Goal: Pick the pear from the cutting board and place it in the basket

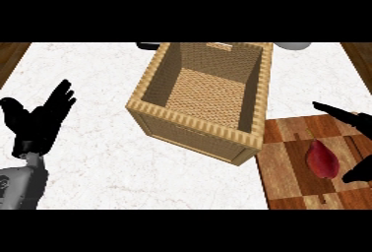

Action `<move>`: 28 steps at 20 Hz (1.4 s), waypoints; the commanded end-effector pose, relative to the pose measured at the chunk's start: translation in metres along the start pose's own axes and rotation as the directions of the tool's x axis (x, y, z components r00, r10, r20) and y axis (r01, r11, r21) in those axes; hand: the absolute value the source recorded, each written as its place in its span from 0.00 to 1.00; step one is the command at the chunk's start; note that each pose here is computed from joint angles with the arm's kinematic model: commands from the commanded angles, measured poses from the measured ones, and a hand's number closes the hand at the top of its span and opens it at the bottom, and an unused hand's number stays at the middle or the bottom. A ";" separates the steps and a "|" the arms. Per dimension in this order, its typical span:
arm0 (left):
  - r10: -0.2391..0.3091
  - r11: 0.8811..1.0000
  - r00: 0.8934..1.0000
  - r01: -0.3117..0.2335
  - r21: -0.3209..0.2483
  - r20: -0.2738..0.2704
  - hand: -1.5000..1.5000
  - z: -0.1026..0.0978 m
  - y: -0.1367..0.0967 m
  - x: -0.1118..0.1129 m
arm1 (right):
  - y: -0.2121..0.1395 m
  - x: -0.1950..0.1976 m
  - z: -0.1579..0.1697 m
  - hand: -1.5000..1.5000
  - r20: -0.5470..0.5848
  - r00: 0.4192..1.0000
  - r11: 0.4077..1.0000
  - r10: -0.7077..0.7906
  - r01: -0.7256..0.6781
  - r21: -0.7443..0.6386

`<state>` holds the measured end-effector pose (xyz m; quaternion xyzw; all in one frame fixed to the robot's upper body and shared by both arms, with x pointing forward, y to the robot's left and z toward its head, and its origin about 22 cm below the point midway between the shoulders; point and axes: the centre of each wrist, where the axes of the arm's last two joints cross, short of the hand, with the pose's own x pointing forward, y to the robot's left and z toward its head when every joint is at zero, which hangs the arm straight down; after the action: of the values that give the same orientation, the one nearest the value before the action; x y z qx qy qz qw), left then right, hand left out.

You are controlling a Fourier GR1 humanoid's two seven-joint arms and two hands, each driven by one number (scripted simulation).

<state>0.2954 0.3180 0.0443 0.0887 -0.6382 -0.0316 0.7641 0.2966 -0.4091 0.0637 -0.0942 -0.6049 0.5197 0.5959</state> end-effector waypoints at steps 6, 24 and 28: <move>-0.013 1.000 1.000 0.013 0.014 0.003 0.50 -0.004 0.000 -0.002 | 0.026 -0.013 0.003 0.00 0.000 0.999 0.998 0.041 -0.041 0.043; 0.008 1.000 1.000 -0.008 -0.010 -0.006 0.50 -0.015 0.010 -0.004 | 0.041 0.009 -0.040 1.00 0.038 0.975 0.972 0.217 -0.220 0.081; 0.000 1.000 1.000 0.000 0.006 -0.019 0.50 0.006 0.021 -0.012 | 0.111 0.062 -0.070 1.00 0.043 0.978 0.976 0.206 -0.208 0.062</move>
<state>0.2856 0.3191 0.0379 0.0876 -0.6359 -0.0324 0.7661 0.2935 -0.3535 0.0204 -0.1345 -0.5778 0.6069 0.5288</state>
